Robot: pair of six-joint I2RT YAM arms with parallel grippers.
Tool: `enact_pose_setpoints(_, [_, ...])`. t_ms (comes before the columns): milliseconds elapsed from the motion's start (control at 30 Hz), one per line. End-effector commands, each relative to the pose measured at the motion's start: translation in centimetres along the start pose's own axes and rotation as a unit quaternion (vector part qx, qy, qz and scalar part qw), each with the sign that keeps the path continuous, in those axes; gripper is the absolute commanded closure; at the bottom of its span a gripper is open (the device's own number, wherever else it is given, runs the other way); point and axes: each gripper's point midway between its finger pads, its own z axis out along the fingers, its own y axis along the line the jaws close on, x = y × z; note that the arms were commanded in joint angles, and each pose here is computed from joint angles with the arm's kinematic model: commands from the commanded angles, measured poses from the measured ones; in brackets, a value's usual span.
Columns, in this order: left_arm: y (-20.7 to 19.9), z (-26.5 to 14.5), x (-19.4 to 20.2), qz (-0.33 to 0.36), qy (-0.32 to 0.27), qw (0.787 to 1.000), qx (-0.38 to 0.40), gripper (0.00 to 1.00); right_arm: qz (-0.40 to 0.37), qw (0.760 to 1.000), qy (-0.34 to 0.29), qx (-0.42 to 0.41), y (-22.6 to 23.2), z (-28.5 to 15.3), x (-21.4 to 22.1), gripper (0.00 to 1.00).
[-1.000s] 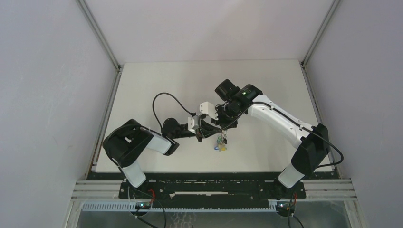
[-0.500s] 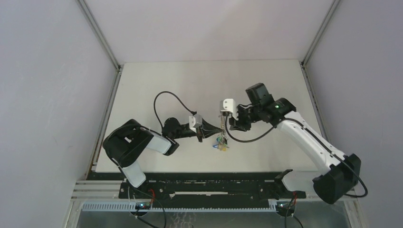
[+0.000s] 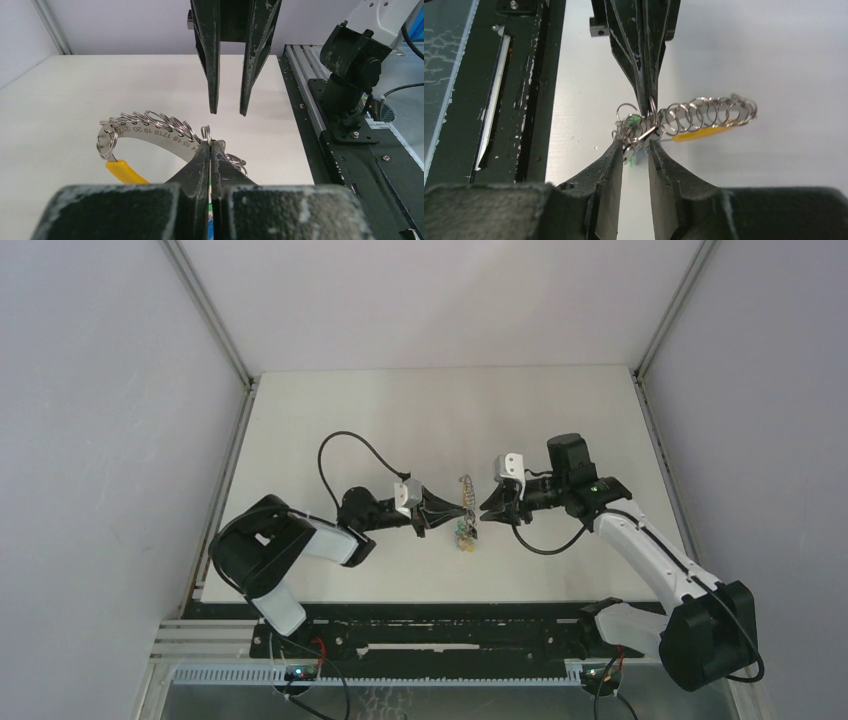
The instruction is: Put the keys on the keyring
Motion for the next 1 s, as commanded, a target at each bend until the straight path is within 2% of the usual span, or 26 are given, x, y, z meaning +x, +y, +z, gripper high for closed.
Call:
enact_pose_setpoints(0, [-0.1,0.2,-3.2,0.04,-0.039,0.998,0.008,1.0,-0.069,0.995,-0.063,-0.022,-0.5,0.1,-2.8,0.75])
enact_pose_setpoints(600, [-1.2,0.2,-4.0,0.046,-0.043,0.997,0.036,1.0,-0.071,0.995,-0.064,-0.035,-1.9,0.8,-2.1,0.75])
enact_pose_setpoints(800, [-1.3,0.3,-4.2,0.047,-0.045,0.997,0.04,1.0,-0.071,0.993,-0.075,-0.058,-1.3,0.9,-2.5,0.79])
enact_pose_setpoints(967, [-1.3,0.4,-4.3,0.047,-0.046,0.997,0.039,1.0,-0.063,0.992,-0.079,-0.076,-1.0,0.9,-2.6,0.86])
